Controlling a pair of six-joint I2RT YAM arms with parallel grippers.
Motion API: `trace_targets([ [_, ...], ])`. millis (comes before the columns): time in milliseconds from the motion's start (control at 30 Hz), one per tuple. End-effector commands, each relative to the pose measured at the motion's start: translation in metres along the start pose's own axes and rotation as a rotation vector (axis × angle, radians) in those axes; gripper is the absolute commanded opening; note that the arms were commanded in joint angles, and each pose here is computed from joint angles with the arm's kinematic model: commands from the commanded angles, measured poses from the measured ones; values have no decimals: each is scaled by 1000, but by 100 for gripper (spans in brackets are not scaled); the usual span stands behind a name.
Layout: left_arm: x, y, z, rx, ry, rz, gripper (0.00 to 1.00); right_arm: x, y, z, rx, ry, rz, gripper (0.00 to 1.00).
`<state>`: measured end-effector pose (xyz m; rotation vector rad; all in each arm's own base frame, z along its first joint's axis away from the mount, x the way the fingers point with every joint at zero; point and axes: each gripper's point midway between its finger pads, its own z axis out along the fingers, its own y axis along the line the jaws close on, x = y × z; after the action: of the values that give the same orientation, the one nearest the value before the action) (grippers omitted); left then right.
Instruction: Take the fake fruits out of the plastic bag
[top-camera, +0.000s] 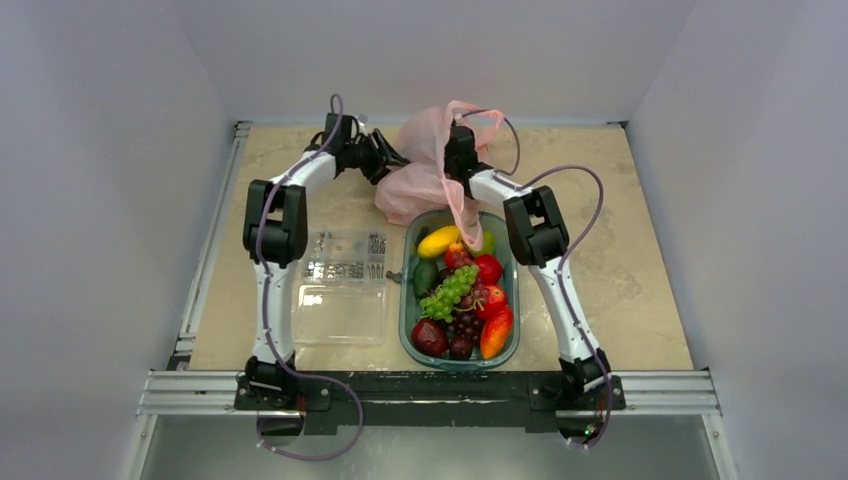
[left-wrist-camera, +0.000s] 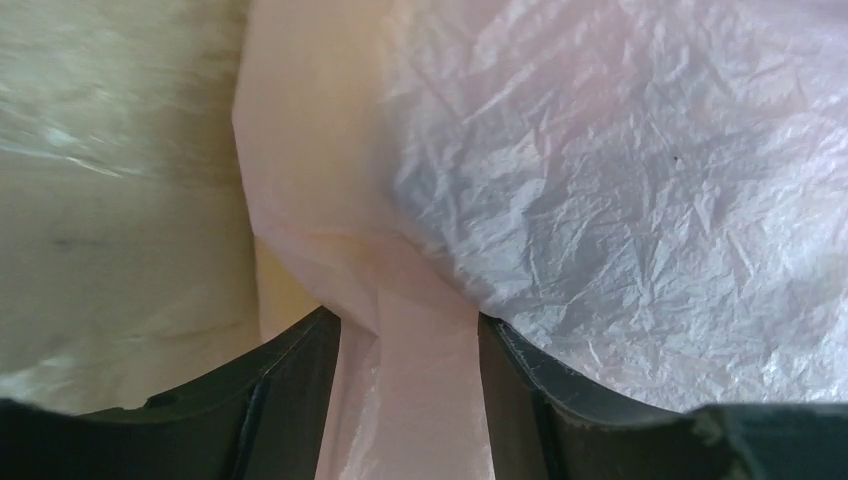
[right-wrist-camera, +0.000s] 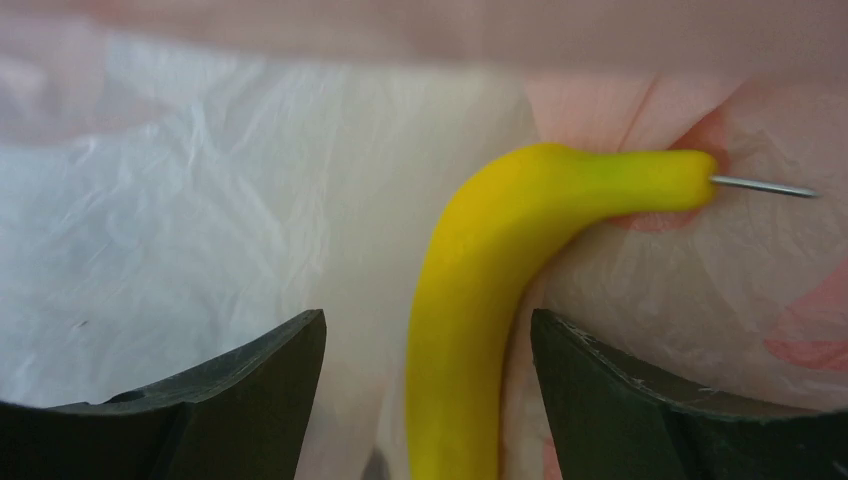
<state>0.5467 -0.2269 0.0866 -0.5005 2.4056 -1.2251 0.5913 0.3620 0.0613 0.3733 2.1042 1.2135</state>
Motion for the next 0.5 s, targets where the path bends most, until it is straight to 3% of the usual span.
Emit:
trace_targets([
  [0, 13, -53, -7, 174, 85, 62, 52, 24, -2, 19, 40, 32, 0, 74],
  [233, 14, -53, -35, 129, 47, 191, 55, 11, 17, 18, -26, -10, -43, 36],
  [400, 11, -38, -65, 24, -12, 302, 78, -26, 53, -7, -47, -109, -180, 0],
  [467, 15, -37, -76, 0, -19, 347, 84, -37, 67, -20, -52, -140, -230, 0],
])
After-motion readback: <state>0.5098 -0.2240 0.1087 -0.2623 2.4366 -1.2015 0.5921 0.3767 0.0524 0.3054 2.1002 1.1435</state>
